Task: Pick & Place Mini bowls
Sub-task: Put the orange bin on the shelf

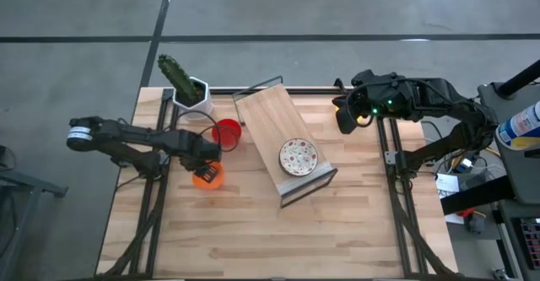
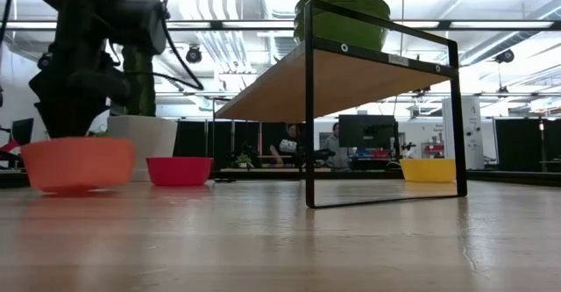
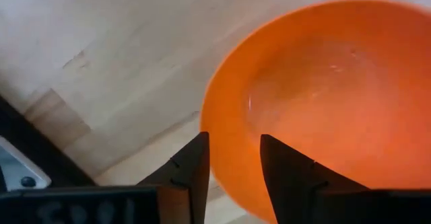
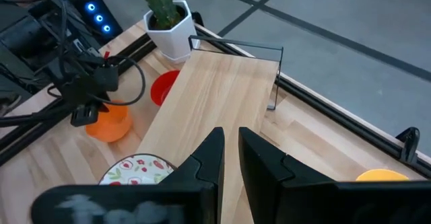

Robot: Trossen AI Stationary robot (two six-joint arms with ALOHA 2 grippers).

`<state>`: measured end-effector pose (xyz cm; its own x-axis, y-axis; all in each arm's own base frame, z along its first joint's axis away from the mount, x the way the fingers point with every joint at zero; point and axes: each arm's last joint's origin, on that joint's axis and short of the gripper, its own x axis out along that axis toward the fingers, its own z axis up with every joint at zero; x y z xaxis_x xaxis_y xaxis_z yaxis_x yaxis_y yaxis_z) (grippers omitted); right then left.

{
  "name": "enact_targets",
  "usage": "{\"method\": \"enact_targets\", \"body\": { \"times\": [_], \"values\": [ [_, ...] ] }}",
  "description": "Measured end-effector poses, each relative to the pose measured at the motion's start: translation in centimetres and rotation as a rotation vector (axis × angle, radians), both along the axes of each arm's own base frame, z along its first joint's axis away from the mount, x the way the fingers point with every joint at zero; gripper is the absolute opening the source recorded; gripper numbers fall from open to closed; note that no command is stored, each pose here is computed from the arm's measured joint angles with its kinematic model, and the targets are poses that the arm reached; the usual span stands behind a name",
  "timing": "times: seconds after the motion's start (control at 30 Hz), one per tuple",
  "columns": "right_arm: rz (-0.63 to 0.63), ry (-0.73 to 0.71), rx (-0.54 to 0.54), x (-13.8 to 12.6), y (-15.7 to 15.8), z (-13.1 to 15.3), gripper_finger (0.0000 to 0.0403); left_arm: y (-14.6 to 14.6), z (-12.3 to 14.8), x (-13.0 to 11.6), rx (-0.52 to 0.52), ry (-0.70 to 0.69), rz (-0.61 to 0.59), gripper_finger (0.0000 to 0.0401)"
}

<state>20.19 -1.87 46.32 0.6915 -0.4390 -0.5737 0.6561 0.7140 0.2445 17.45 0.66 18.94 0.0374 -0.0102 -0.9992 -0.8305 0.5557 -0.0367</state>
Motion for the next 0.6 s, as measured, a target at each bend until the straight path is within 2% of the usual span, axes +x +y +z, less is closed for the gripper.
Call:
{"method": "enact_targets", "body": {
  "times": [0.27, 0.6],
  "values": [
    [0.000, 0.004, 0.000, 0.0, 0.0, -0.1, 0.0043, 0.0, 1.7, 0.9, 0.004, -0.064, -0.016, 0.0126],
    [0.000, 0.004, 0.000, 0.0, 0.0, -0.1, 0.0043, 0.6, 0.8, 0.4, 0.128, -0.012, -0.032, 0.0126]
  ]
}}
